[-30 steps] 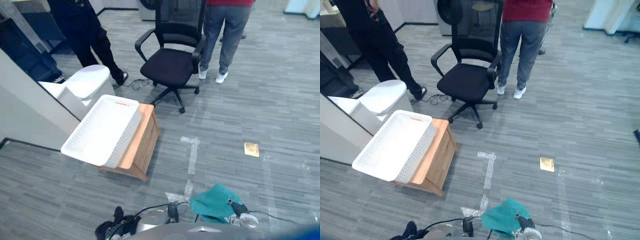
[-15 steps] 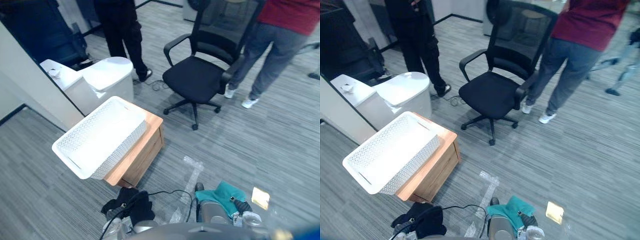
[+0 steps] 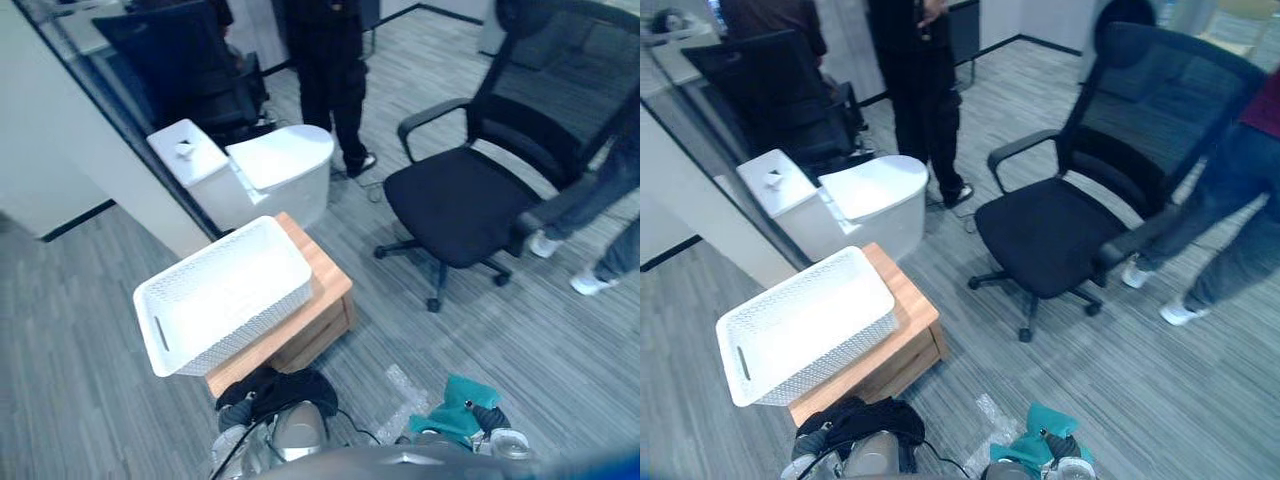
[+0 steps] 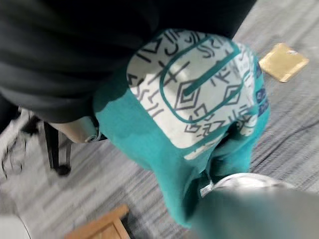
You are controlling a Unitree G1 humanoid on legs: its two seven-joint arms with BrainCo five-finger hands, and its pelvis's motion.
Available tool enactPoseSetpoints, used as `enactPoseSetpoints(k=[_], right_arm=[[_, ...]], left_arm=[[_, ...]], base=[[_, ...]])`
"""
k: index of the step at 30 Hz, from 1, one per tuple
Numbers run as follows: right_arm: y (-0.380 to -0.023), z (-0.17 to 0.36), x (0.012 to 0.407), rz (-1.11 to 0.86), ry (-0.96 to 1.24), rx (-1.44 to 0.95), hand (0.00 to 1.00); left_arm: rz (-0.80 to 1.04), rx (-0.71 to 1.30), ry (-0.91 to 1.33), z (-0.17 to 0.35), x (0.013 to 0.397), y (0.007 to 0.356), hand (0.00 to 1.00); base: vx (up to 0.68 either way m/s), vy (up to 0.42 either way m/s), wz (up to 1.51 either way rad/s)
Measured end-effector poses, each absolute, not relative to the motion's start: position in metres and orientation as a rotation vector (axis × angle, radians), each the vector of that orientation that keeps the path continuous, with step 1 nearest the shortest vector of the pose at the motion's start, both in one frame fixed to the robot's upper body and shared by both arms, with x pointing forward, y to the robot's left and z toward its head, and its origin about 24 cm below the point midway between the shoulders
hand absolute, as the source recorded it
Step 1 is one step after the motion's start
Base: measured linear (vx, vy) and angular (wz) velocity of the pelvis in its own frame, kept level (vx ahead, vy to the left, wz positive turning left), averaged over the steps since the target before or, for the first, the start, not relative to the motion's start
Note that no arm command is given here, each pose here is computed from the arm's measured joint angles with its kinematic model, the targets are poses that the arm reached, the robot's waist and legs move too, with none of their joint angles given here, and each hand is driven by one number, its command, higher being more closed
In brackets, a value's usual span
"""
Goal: Tidy the bed and pick cloth on bed and put in laundry
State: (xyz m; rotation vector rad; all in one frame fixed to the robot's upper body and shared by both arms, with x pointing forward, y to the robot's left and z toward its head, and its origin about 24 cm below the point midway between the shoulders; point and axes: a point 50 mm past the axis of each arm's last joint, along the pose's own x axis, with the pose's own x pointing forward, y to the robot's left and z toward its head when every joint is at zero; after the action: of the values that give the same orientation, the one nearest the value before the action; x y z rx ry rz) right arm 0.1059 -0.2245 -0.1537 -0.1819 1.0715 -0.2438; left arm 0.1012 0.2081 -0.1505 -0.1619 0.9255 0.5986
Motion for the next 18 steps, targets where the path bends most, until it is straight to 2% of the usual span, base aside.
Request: enactPoseSetpoints(k=[4,8,13,15,18], right_arm=[[-0.210,-0.160,0.096,-0.258,1.113,-0.123,1.00],[-0.210,-0.160,0.096,-0.286,1.106,-0.088,1.00],[-0.206,-0.159,0.097,-0.288,1.075,-0.057,1.00],[-0.200,-0.161,0.092,-0.298,1.091,-0.022,1.00],[-0.211,-0.157,0.097,-0.318,1.060,-0.038,1.00]], left_arm=[[0.593,-0.088,0.987,-0.154,0.086,0.223,1.00],[0.576,-0.040,1.078,-0.159,0.062,0.228,1.00],[0.597,-0.051,1.086,-0.160,0.058,0.228,1.00],[0.650,-0.069,1.102,-0.161,0.049,0.232,1.00],[0.683,-0.120,1.162,-0.166,0.026,0.219,1.00]], base=[[0.36,0.153,1.11],[0.36,0.043,1.24],[0.14,-0.098,1.36],[0.01,-0.183,0.56],[0.13,-0.163,0.28]])
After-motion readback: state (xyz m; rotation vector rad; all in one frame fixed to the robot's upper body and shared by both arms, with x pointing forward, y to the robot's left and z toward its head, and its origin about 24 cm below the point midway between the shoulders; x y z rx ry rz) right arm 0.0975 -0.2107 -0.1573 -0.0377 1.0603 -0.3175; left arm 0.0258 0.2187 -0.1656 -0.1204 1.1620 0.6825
